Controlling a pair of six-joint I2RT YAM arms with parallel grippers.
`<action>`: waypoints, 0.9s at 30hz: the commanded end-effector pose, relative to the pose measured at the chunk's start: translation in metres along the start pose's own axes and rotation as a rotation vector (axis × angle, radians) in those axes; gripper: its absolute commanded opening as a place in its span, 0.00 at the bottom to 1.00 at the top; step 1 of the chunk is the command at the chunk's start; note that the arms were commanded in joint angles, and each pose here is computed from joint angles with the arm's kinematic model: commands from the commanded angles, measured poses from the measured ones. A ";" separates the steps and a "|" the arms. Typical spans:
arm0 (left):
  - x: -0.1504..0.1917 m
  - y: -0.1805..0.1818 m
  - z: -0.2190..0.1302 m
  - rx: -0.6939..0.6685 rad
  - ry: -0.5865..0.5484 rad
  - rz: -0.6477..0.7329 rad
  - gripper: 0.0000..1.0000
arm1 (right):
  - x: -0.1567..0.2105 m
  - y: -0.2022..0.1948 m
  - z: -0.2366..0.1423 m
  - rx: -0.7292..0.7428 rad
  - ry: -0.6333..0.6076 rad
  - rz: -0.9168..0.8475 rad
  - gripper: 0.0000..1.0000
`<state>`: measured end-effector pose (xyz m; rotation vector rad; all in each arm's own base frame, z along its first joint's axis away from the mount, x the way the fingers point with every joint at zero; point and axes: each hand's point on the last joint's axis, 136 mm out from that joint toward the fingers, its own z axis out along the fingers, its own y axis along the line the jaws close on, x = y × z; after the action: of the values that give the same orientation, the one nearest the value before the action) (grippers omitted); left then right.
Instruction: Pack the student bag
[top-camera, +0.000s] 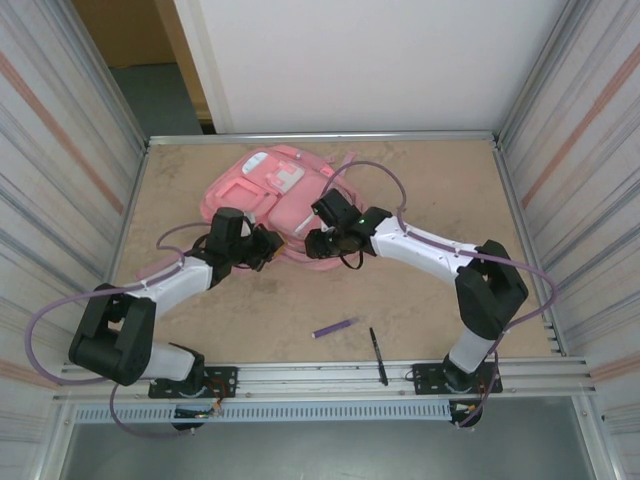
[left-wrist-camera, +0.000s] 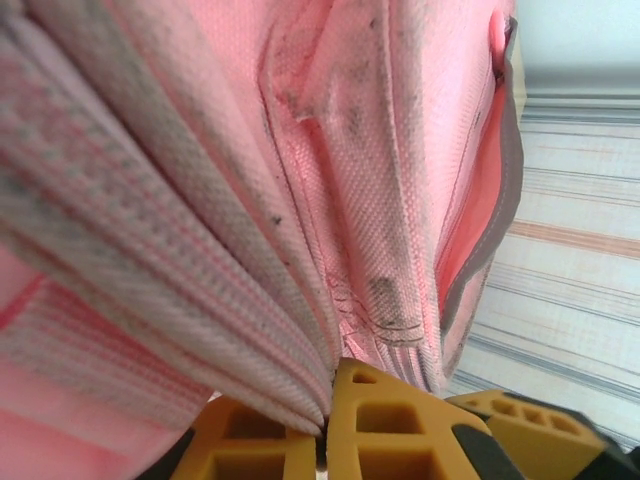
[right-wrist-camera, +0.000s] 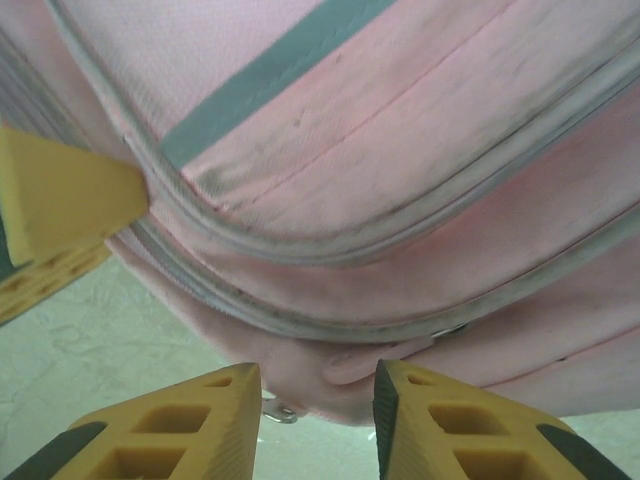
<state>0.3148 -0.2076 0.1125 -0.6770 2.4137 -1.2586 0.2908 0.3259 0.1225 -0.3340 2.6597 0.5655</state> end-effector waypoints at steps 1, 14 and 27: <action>0.007 -0.030 -0.009 0.121 0.022 0.040 0.00 | 0.010 -0.012 0.015 0.061 0.008 0.026 0.34; 0.013 -0.038 -0.006 0.158 0.051 0.036 0.00 | 0.017 -0.039 0.031 0.151 0.018 0.039 0.41; 0.015 -0.041 -0.004 0.168 0.075 0.051 0.00 | 0.012 -0.074 0.039 0.352 -0.073 -0.009 0.37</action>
<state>0.3124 -0.2124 0.1106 -0.6965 2.4027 -1.3081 0.2995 0.3114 0.0799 -0.2701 2.6430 0.3434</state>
